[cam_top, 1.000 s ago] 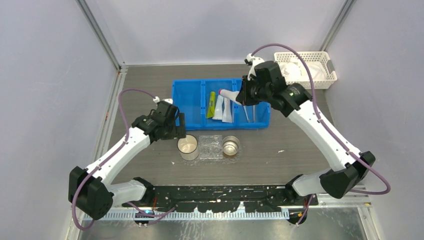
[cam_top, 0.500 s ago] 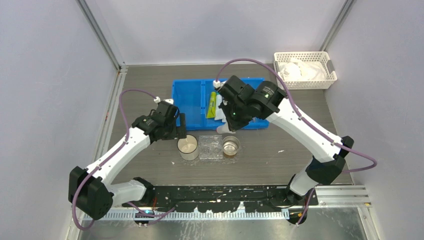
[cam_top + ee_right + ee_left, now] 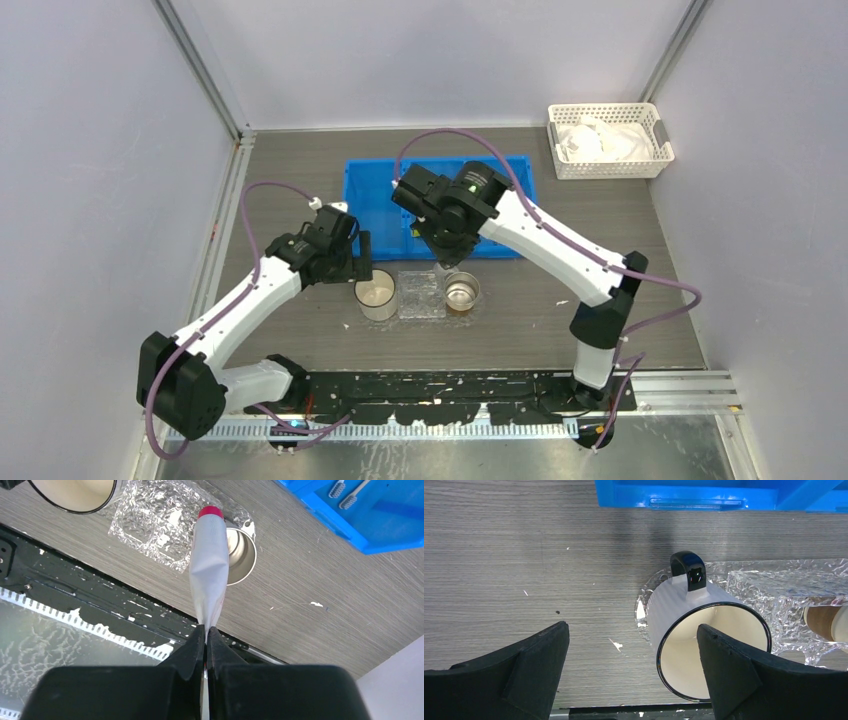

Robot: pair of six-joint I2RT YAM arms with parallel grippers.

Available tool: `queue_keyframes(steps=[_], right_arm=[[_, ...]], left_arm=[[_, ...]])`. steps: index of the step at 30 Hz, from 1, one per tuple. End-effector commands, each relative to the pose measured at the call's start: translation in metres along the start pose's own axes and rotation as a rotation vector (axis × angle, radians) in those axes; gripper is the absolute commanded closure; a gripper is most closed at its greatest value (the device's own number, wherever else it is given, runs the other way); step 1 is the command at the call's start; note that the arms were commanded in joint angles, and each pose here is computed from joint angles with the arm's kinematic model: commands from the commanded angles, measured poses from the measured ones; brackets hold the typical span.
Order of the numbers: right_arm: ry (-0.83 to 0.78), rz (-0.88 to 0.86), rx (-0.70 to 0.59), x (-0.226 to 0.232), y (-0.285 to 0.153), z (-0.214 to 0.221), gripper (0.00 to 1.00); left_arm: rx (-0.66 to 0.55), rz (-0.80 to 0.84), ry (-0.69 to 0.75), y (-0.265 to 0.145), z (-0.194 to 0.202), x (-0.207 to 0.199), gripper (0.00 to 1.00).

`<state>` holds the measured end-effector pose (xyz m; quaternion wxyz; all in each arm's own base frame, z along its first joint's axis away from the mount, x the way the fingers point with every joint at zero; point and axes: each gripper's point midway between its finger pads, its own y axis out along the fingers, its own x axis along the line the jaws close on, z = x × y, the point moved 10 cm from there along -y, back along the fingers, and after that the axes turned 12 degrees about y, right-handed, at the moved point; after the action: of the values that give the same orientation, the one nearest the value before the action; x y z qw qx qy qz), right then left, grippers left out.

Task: Prepare toiletry sets of a toothbrush and toothpaste on the tray

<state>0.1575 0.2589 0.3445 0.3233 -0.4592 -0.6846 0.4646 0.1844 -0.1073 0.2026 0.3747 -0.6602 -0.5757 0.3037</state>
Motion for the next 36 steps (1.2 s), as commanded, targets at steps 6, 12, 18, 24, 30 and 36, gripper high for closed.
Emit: queue_keyframes(steps=[6, 12, 18, 24, 30, 36], right_arm=[[-0.074, -0.002, -0.018, 0.013, 0.009, -0.018, 0.93], [-0.078, -0.009, -0.012, 0.013, 0.008, -0.018, 0.93], [-0.075, -0.025, -0.003, 0.012, 0.006, -0.015, 0.93], [-0.083, -0.037, 0.01, 0.014, 0.008, -0.014, 0.93], [-0.094, -0.046, 0.03, 0.016, 0.012, -0.011, 0.93], [-0.107, -0.042, 0.053, 0.018, 0.021, -0.01, 0.93]], left_arm=[[-0.068, 0.019, -0.012, -0.014, -0.007, 0.002, 0.0], [-0.079, 0.017, -0.01, -0.019, -0.009, 0.003, 0.0], [-0.076, 0.018, -0.009, -0.017, -0.01, 0.002, 0.0], [-0.076, 0.015, -0.01, -0.016, -0.009, 0.002, 0.0], [-0.078, 0.015, -0.012, -0.014, -0.009, 0.002, 0.0], [-0.074, 0.013, -0.01, -0.013, -0.008, 0.002, 0.0]])
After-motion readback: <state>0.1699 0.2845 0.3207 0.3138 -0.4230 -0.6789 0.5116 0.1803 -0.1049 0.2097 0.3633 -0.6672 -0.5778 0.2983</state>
